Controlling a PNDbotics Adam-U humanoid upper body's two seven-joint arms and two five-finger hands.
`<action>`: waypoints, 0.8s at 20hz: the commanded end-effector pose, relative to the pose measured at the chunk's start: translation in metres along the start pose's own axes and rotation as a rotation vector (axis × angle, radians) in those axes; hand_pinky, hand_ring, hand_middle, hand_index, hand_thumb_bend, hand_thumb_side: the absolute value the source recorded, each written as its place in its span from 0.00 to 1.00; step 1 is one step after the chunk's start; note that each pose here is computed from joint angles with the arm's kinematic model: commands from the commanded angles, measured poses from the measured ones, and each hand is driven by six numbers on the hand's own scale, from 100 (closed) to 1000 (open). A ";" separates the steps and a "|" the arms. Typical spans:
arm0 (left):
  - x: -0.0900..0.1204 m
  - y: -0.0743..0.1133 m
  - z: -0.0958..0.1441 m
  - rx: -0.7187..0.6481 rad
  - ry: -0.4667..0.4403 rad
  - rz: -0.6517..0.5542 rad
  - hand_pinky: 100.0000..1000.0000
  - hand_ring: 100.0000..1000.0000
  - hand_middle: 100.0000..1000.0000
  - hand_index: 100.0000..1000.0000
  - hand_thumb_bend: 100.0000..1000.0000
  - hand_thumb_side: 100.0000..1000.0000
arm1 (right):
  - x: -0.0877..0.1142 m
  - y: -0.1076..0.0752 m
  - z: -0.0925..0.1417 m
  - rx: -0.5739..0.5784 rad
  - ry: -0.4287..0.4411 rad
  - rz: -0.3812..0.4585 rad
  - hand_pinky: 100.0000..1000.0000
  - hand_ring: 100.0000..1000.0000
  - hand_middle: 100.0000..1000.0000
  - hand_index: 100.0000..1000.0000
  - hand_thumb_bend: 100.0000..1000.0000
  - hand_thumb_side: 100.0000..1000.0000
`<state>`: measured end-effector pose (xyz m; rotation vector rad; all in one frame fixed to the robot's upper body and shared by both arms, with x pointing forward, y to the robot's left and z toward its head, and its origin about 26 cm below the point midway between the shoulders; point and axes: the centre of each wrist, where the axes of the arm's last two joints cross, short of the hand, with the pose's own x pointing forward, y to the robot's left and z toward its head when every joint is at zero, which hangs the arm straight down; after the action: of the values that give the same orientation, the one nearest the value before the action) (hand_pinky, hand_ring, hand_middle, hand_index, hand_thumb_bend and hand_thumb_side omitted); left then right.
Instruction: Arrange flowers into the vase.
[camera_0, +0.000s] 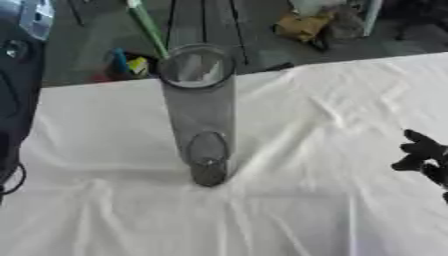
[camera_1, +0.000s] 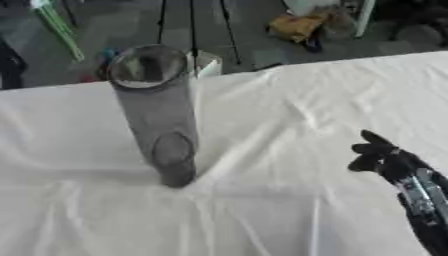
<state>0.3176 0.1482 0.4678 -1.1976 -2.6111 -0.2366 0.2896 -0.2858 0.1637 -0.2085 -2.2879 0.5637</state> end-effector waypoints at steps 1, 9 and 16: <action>0.008 -0.008 -0.007 -0.067 -0.038 0.002 0.00 0.00 0.00 0.02 0.09 0.67 | 0.007 -0.005 -0.004 0.012 -0.033 0.021 0.68 1.00 0.50 0.75 0.00 1.00; 0.012 -0.011 -0.009 -0.146 -0.116 -0.011 0.00 0.00 0.00 0.02 0.06 0.77 | 0.007 -0.004 -0.006 0.021 -0.038 0.021 0.68 1.00 0.50 0.75 0.00 1.00; 0.013 -0.015 -0.008 -0.192 -0.162 -0.026 0.00 0.00 0.00 0.02 0.05 0.77 | 0.008 -0.003 -0.007 0.028 -0.046 0.021 0.68 1.00 0.50 0.75 0.00 1.00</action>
<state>0.3086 0.1459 0.4699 -1.2817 -2.7539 -0.3876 0.2912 -0.2832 0.1664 -0.1942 -2.2989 0.5890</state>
